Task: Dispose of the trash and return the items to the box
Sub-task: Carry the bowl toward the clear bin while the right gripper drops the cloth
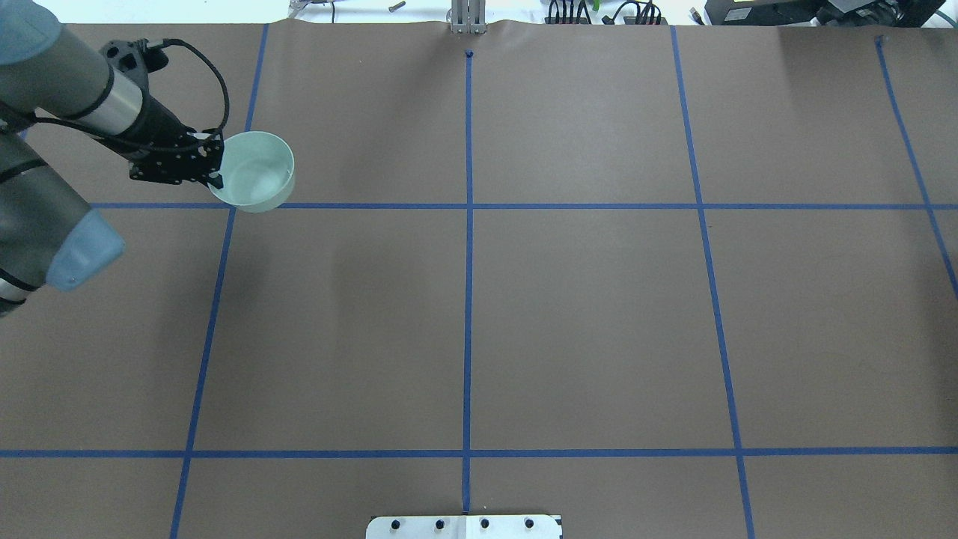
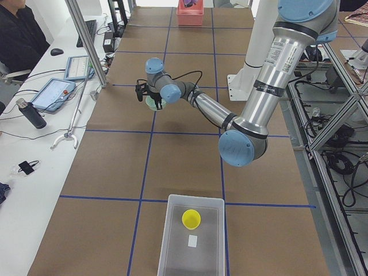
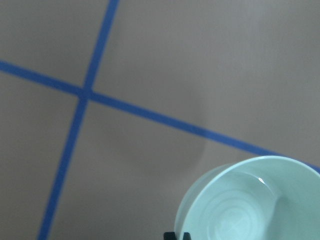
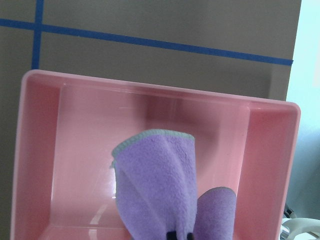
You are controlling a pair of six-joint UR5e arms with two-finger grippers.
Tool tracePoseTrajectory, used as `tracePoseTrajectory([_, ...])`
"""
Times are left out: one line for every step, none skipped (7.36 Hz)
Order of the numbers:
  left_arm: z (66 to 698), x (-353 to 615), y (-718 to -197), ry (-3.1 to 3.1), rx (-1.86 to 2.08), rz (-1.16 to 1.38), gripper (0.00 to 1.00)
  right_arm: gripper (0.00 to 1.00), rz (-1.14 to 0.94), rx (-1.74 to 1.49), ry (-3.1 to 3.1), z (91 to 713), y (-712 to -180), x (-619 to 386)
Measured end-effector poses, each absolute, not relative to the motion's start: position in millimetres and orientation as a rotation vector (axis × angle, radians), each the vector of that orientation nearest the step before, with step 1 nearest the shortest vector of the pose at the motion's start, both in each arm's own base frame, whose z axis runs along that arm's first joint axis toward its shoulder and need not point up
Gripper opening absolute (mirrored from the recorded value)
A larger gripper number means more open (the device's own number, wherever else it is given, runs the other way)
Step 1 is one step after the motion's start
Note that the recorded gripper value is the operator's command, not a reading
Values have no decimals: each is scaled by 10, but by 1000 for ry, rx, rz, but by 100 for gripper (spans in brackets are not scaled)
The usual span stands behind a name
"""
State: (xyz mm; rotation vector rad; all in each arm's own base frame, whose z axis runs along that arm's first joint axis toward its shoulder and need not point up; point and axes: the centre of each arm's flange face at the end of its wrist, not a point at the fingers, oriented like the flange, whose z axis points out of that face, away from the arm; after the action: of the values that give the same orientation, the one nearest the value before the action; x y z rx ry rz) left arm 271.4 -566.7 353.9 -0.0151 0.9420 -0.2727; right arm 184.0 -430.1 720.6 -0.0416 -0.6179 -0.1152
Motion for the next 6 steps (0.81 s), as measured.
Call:
tracePoseTrajectory([3616, 2324, -5833, 914, 19, -255, 0, 100, -109, -34, -618, 7356, -4278, 1860])
tracePoseTrajectory([3728, 1940, -5945, 897, 49, -232, 0, 100, -101, -25, -624, 7407, -4272, 1859])
tracePoseTrajectory([3935, 1522, -5989, 886, 74, -204, 0, 100, -87, -10, -645, 7374, -4289, 1842])
tracePoseTrajectory([4205, 1062, -5968, 879, 97, -179, 0, 100, -51, 15, -687, 7245, -4330, 1811])
tracePoseTrajectory([4496, 553, -5892, 872, 122, -164, 0, 100, -9, 42, -727, 7034, -4389, 1758])
tracePoseTrajectory([4870, 22, -5725, 859, 143, -156, 0, 100, 17, 62, -753, 6790, -4463, 1651])
